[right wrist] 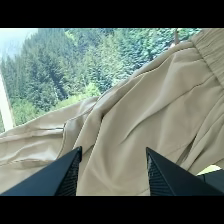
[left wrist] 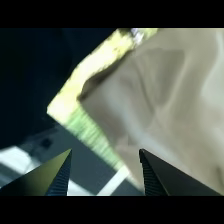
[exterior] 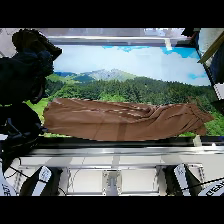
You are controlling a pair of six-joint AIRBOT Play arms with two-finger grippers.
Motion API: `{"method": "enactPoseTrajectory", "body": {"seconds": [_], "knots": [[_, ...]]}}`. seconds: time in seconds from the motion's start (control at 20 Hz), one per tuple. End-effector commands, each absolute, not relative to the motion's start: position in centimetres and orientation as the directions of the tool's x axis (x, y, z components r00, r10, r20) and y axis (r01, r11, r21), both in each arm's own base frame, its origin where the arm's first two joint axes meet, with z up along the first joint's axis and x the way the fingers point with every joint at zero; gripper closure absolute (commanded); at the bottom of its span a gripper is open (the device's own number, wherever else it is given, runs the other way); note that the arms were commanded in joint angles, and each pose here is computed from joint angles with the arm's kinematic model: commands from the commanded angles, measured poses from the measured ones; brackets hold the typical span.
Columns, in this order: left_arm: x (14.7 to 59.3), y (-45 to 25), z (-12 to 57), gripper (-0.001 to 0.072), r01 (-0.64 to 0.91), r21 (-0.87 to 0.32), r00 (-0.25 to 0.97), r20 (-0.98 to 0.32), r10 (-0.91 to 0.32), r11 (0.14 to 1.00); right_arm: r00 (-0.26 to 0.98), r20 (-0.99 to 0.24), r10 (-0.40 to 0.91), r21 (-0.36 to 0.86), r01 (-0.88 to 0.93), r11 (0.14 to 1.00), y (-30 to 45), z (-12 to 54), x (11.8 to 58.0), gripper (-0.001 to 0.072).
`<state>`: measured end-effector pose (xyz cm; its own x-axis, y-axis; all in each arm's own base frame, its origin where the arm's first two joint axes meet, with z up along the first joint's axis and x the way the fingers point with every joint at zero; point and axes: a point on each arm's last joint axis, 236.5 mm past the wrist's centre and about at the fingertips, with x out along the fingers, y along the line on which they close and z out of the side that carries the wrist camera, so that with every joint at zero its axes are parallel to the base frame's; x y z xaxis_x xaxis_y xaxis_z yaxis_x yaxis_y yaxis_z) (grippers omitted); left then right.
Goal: Fold the clothes and pants, and hang the long-sleeved shirts on hangers.
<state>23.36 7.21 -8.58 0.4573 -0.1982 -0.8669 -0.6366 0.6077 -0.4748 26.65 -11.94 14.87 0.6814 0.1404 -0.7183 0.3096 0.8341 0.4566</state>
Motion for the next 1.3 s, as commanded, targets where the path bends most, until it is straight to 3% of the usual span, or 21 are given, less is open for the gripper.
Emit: {"method": "enactPoseTrajectory", "body": {"seconds": [0.0, 0.1, 0.35, 0.4, 0.45, 0.7, 0.9, 1.05, 1.25], "knots": [[25.4, 7.1, -8.8, 0.0244, -0.627, -0.549, 0.526, -0.822, -0.219, 0.554, 0.673, -0.723, 0.158, 0.466, 0.305, 0.831, -11.5, 14.8, 26.4, 0.0258], [25.7, 7.3, -9.4, 0.0292, -0.63, -0.555, 0.529, -0.819, -0.222, 0.544, 0.662, -0.728, 0.175, 0.472, 0.299, 0.829, -11.1, 14.6, 26.2, 0.0258], [25.5, 7.6, -10.9, 0.0318, -0.661, -0.537, 0.501, -0.836, -0.225, 0.525, 0.653, -0.733, 0.19, 0.477, 0.295, 0.828, -10.8, 14.5, 26.0, 0.0259], [25.7, 7.9, -10.9, 0.0479, -0.663, -0.54, 0.51, -0.833, -0.215, 0.518, 0.653, -0.733, 0.19, 0.477, 0.295, 0.828, -10.8, 14.5, 26.0, 0.0259], [26.2, 8.0, -10.6, 0.0699, -0.665, -0.554, 0.529, -0.823, -0.208, 0.501, 0.652, -0.735, 0.186, 0.472, 0.295, 0.831, -10.8, 14.5, 26.0, 0.0259], [29.7, 8.6, -7.2, 0.0691, -0.582, -0.658, 0.652, -0.728, -0.21, 0.478, 0.514, -0.857, 0.029, 0.252, 0.37, 0.894, -14.8, 10.8, 22.8, 0.0259], [30.5, 8.9, -5.8, 0.0691, -0.539, -0.66, 0.669, -0.713, -0.21, 0.523, 0.487, -0.865, 0.119, 0.379, 0.482, 0.79, -14.6, 3.5, 21.2, 0.0257], [30.5, 8.9, -5.6, 0.0691, -0.534, -0.658, 0.672, -0.711, -0.205, 0.531, 0.495, -0.866, 0.069, 0.396, 0.597, 0.698, -16.5, -0.9, 20.1, 0.0256], [30.5, 9.0, -5.4, 0.0691, -0.53, -0.657, 0.675, -0.71, -0.202, 0.537, 0.61, -0.789, 0.076, 0.516, 0.59, 0.62, -18.1, -1.4, 23.2, 0.0257]]}}
